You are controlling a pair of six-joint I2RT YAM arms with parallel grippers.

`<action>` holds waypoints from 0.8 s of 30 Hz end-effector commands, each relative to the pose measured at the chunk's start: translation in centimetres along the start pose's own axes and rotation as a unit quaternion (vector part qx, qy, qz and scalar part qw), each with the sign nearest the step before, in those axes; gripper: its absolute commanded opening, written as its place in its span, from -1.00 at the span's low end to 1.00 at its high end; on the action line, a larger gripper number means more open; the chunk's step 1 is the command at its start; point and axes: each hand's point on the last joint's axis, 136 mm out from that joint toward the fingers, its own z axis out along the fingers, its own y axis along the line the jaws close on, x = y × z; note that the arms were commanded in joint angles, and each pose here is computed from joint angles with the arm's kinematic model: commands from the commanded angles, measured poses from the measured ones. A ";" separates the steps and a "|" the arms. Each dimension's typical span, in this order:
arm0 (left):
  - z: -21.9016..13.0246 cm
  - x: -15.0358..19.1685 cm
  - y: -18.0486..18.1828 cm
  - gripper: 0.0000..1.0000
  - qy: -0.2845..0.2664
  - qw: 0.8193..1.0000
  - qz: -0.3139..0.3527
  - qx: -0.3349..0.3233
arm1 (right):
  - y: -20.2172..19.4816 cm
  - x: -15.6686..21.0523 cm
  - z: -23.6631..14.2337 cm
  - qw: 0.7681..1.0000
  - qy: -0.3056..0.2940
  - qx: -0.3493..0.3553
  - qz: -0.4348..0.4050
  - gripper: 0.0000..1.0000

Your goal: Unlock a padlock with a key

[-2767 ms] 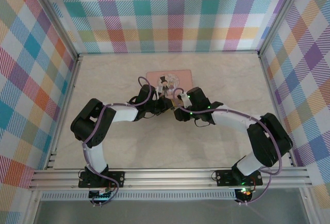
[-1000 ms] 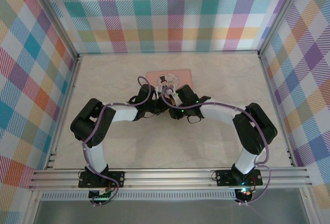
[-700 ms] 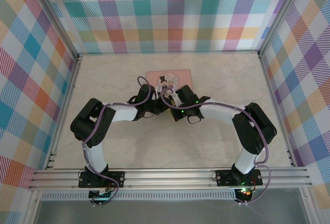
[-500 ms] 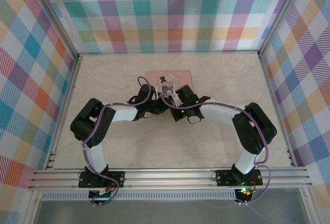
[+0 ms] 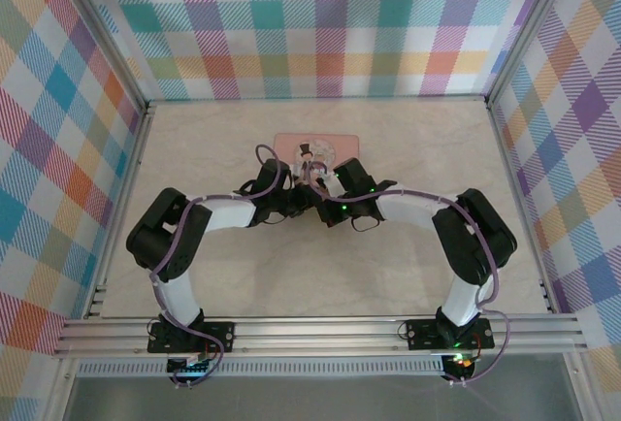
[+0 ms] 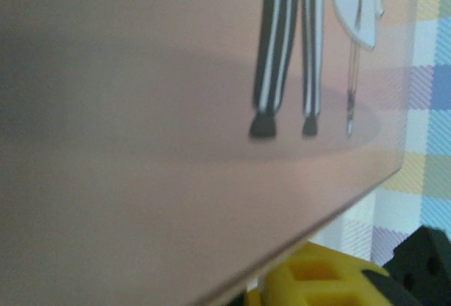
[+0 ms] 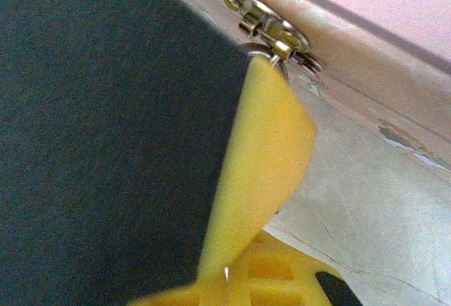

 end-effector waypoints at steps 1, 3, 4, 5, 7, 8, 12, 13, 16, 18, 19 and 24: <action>-1.7 0.5 1.7 -0.25 0.002 0.999 -0.012 -0.048 | 0.1 1.2 1.0 1.000 0.023 -0.017 -0.007 -1.00; -2.7 -0.3 1.5 -0.18 -0.015 0.998 -0.011 -0.053 | -0.4 1.5 1.2 1.000 0.027 -0.008 -0.012 -1.00; -3.2 -0.6 1.3 -0.18 -0.023 0.998 -0.006 -0.053 | -0.5 1.5 1.3 0.999 0.029 -0.007 -0.018 -1.00; -3.7 -0.9 1.2 -0.17 -0.030 0.998 -0.002 -0.058 | -0.6 1.5 1.4 0.999 0.029 -0.004 -0.026 -1.00; -4.7 -1.5 1.2 -0.16 -0.045 0.997 0.001 -0.066 | -0.4 1.5 1.5 0.999 0.031 -0.013 -0.041 -1.00; -5.2 -1.9 1.3 -0.14 -0.054 0.996 0.000 -0.069 | -0.3 1.4 1.6 0.998 0.034 -0.015 -0.045 -1.00; -6.4 -2.8 1.4 -0.11 -0.069 0.995 -0.004 -0.066 | -0.3 1.0 1.8 0.998 0.040 -0.016 -0.051 -1.00; -6.6 -3.0 1.4 -0.11 -0.070 0.995 -0.003 -0.067 | -0.4 0.9 1.8 0.998 0.041 -0.013 -0.052 -1.00; -6.3 -2.9 1.5 -0.10 -0.065 0.996 -0.004 -0.064 | -0.6 0.9 1.8 0.998 0.039 -0.005 -0.055 -1.00; -5.8 -2.7 1.3 -0.12 -0.056 0.997 -0.008 -0.053 | -0.6 0.8 1.6 0.998 0.034 -0.004 -0.051 -1.00; -5.4 -2.5 1.2 -0.12 -0.051 0.998 -0.011 -0.045 | -0.4 0.6 1.5 0.998 0.031 -0.006 -0.049 -1.00; -3.0 -1.5 0.3 -0.11 -0.025 0.999 -0.014 -0.025 | 0.0 -0.1 1.2 0.999 0.019 -0.005 -0.047 -1.00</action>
